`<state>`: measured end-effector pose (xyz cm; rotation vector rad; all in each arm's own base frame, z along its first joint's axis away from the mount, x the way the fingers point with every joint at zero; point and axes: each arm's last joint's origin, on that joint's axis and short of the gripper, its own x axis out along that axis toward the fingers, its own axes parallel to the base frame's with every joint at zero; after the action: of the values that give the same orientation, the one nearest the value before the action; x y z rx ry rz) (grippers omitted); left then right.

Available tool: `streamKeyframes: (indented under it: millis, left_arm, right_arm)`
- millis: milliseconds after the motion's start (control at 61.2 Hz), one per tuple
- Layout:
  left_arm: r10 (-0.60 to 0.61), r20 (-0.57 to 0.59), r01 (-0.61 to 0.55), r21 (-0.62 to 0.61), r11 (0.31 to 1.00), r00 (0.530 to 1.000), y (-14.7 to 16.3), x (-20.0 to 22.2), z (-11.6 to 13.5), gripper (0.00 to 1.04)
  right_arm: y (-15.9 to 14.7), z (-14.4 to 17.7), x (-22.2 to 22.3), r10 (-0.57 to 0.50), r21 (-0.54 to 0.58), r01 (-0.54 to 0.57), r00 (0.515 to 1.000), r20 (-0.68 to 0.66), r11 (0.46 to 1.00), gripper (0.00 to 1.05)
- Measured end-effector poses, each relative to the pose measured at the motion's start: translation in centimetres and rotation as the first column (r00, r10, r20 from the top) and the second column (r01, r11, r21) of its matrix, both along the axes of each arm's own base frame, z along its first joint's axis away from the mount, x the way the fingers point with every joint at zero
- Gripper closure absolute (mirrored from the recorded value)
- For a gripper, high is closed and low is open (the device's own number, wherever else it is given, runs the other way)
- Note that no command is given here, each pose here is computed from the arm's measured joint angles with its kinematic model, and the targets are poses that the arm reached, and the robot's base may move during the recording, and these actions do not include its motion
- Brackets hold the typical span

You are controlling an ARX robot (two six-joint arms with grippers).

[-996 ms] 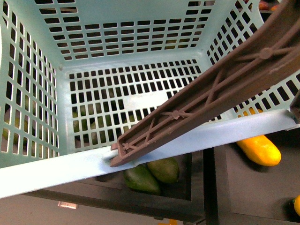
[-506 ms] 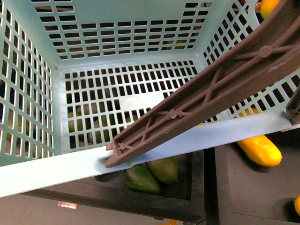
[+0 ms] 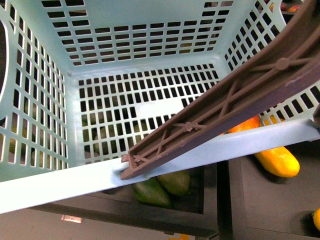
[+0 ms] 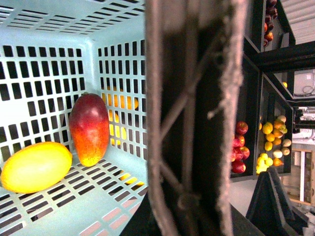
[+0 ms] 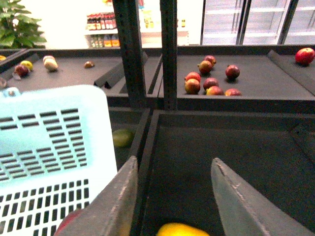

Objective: Pick lemon and mango into basket

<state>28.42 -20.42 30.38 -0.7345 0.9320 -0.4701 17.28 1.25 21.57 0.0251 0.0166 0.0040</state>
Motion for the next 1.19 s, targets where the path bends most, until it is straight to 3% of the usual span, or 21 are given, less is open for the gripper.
streamKeyframes:
  millis: [196, 637, 1192]
  left_arm:
    - [0.001, -0.001, -0.001, -0.001, 1.000, 1.000, 0.0, 0.0, 0.0, 1.00]
    - [0.000, 0.000, 0.000, 0.000, 1.000, 1.000, 0.0, 0.0, 0.0, 1.00]
    - [0.002, 0.001, -0.002, 0.002, 1.000, 1.000, 0.0, 0.0, 0.0, 1.00]
  right_arm:
    - [-1.2, -1.4, -1.6, -0.006, -0.015, 0.006, 1.000, 0.013, 1.000, 1.02]
    - [-1.2, -3.7, -4.2, -0.003, -0.020, 0.003, 1.000, 0.009, 1.000, 1.03]
    - [-1.2, -4.3, -5.7, -0.002, -0.020, 0.002, 0.999, 0.035, 1.000, 1.03]
